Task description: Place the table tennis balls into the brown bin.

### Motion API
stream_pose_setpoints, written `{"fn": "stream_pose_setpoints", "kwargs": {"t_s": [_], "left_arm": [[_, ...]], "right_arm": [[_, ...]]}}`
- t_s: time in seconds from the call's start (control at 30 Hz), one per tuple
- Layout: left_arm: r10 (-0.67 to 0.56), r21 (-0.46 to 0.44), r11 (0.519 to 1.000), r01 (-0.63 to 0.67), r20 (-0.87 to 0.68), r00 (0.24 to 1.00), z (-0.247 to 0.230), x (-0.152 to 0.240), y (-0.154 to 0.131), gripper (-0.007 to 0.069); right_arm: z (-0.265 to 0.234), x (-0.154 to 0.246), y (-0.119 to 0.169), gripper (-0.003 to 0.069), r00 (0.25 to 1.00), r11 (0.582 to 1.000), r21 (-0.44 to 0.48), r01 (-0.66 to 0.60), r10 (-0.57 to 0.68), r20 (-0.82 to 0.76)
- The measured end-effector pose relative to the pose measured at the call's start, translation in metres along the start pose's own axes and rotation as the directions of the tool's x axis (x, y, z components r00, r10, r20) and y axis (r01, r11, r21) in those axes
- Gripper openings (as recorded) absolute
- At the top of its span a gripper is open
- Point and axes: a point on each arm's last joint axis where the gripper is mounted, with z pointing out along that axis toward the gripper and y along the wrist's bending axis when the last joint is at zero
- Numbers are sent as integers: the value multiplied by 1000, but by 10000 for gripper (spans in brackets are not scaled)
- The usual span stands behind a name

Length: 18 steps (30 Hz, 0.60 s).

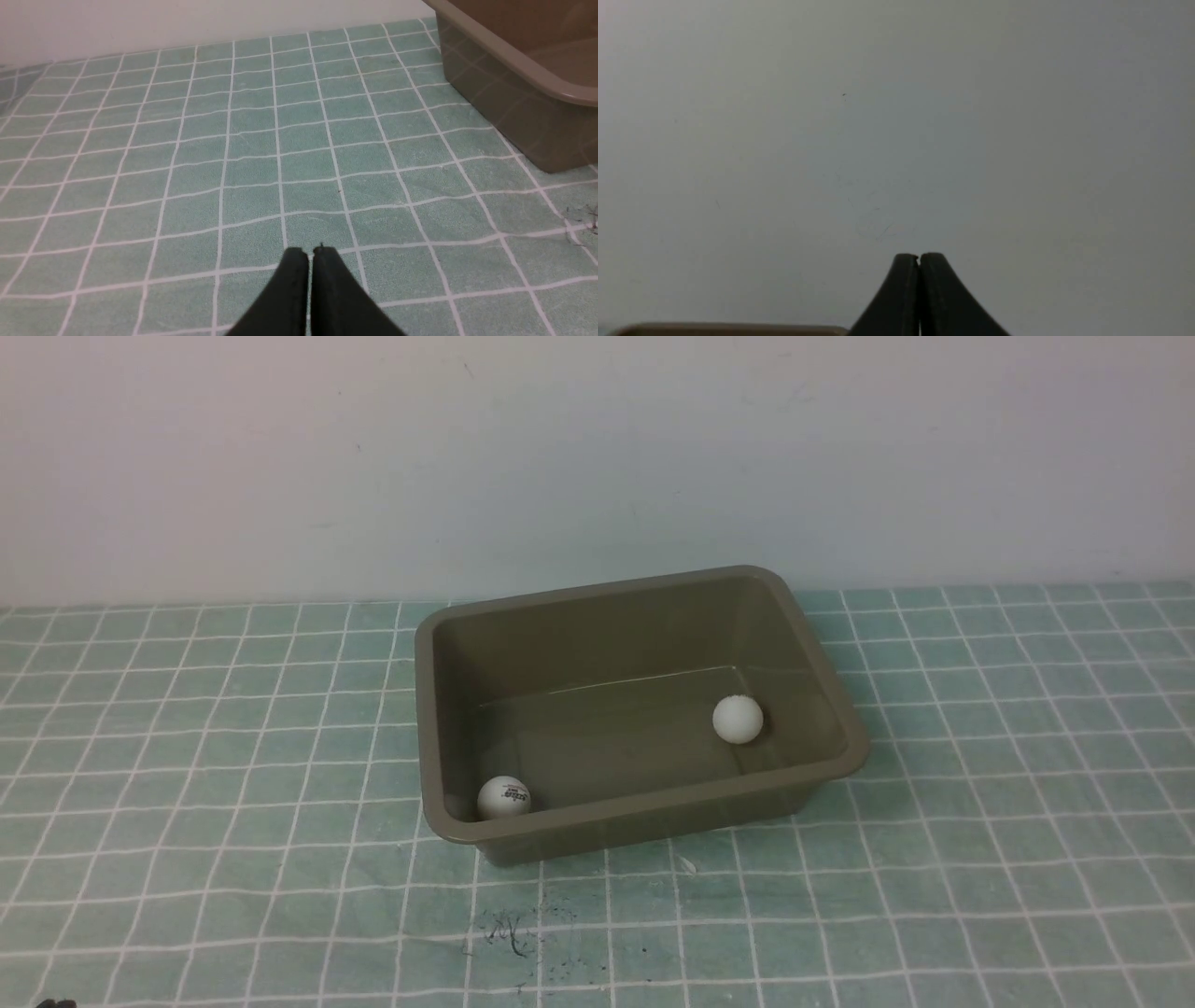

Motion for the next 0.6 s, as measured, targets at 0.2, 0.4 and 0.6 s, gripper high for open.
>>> {"fn": "stream_pose_setpoints", "kwargs": {"t_s": [0.2,0.4,0.6], "left_arm": [[1,-1,1000,-1,0,1000,0,0,0,-5],[-6,-4,1000,6,0,1000,0,0,0,-5],[-7,-5,1000,7,0,1000,0,0,0,-5]], "right_arm": [[-20,58,-9,-10,969,985,158,63,-22,-248],[-32,104,-12,-10,907,973,232,13,87,-412],[-33,104,-12,-10,908,971,239,2,99,-407]]}}
